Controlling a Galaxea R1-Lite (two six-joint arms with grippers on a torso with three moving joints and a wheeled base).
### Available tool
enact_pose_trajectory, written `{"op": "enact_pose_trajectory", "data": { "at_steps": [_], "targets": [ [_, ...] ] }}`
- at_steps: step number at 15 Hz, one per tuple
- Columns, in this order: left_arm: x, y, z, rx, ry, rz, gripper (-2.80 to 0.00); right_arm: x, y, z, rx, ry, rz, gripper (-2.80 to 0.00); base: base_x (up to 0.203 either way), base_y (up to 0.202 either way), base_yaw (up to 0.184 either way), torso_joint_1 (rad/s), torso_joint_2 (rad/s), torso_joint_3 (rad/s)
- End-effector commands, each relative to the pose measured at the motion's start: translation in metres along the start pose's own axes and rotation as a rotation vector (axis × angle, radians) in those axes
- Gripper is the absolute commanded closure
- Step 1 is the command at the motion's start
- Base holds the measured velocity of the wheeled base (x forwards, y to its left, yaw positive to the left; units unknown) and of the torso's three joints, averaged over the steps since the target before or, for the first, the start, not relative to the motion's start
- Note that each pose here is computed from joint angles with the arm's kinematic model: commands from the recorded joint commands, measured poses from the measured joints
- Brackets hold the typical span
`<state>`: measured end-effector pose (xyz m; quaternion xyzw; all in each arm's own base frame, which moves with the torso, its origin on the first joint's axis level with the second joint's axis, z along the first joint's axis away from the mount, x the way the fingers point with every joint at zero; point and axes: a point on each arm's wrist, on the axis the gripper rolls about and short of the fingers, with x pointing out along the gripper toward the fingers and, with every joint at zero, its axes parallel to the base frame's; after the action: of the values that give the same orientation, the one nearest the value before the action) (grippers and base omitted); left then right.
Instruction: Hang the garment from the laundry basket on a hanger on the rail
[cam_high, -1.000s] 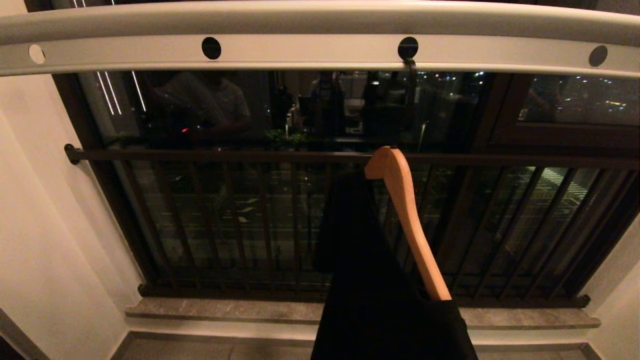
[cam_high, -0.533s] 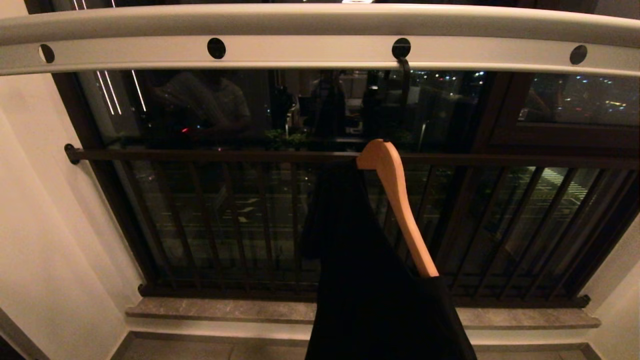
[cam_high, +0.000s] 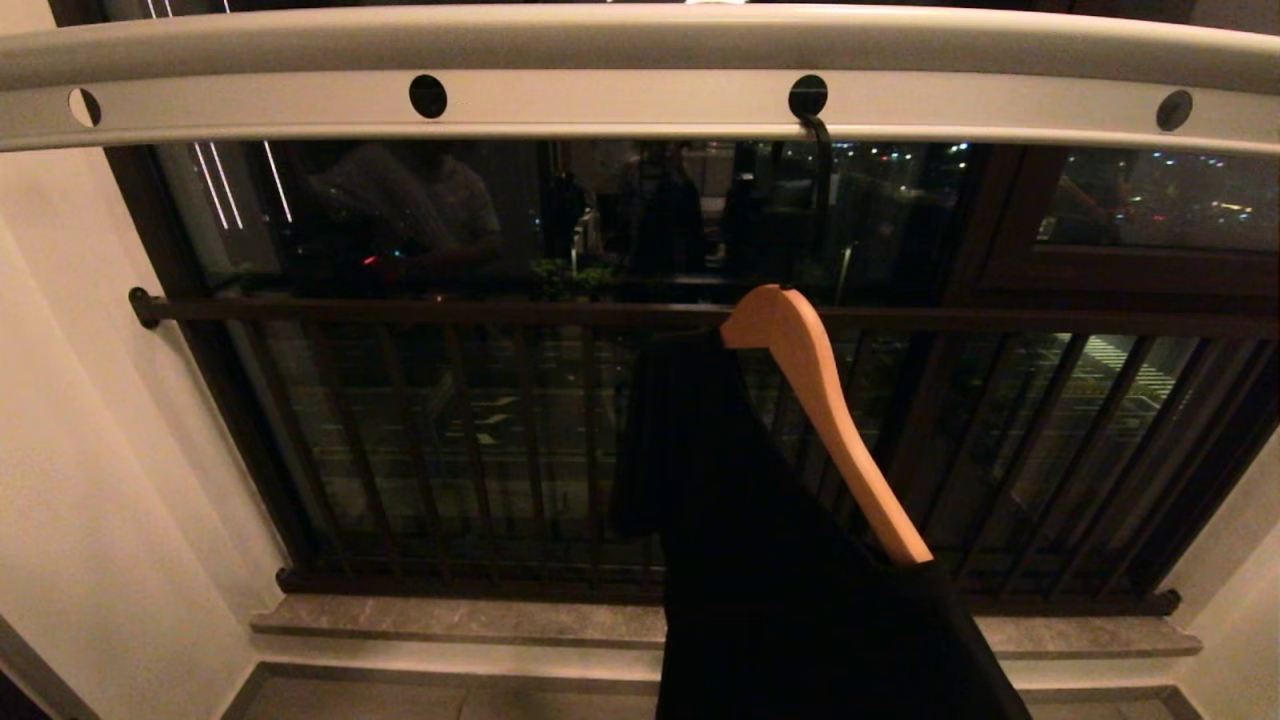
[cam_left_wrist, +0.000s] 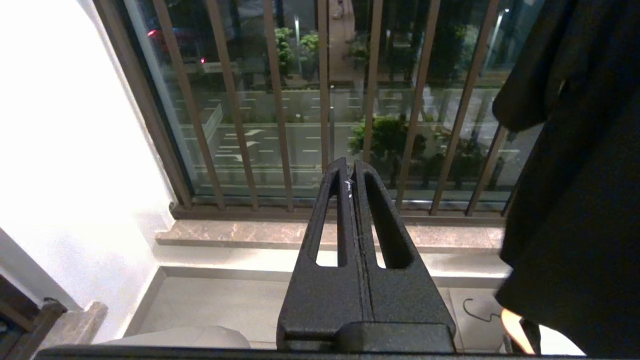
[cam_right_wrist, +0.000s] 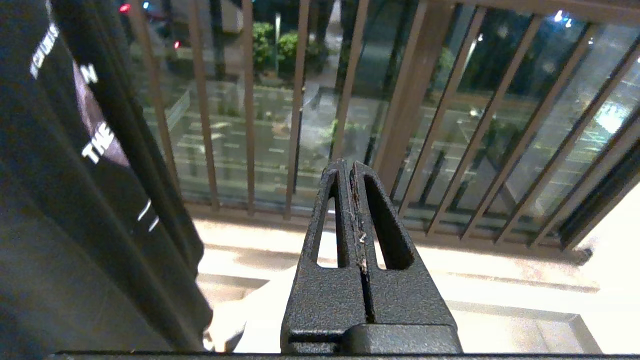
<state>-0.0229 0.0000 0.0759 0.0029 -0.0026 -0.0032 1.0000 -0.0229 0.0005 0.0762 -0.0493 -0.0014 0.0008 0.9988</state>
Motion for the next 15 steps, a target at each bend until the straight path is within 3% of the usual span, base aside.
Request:
{"op": "enact_pose_trajectory", "data": {
  "at_steps": [1,15],
  "targets": [
    [0.0002,0.0000,-0.0004,0.000,0.002,0.000,0.00,0.0001,0.0001,-0.0002,-0.010,-0.002,0.005,0.00,0.000,0.000,0.000,0.000,0.00,0.000],
    [0.0002,0.0000,-0.0007,0.008,0.005,0.000,0.00,0.0001,0.0002,0.0000,-0.020,-0.004,0.007,0.00,0.000,0.000,0.000,-0.017,0.04,0.021]
  ]
}}
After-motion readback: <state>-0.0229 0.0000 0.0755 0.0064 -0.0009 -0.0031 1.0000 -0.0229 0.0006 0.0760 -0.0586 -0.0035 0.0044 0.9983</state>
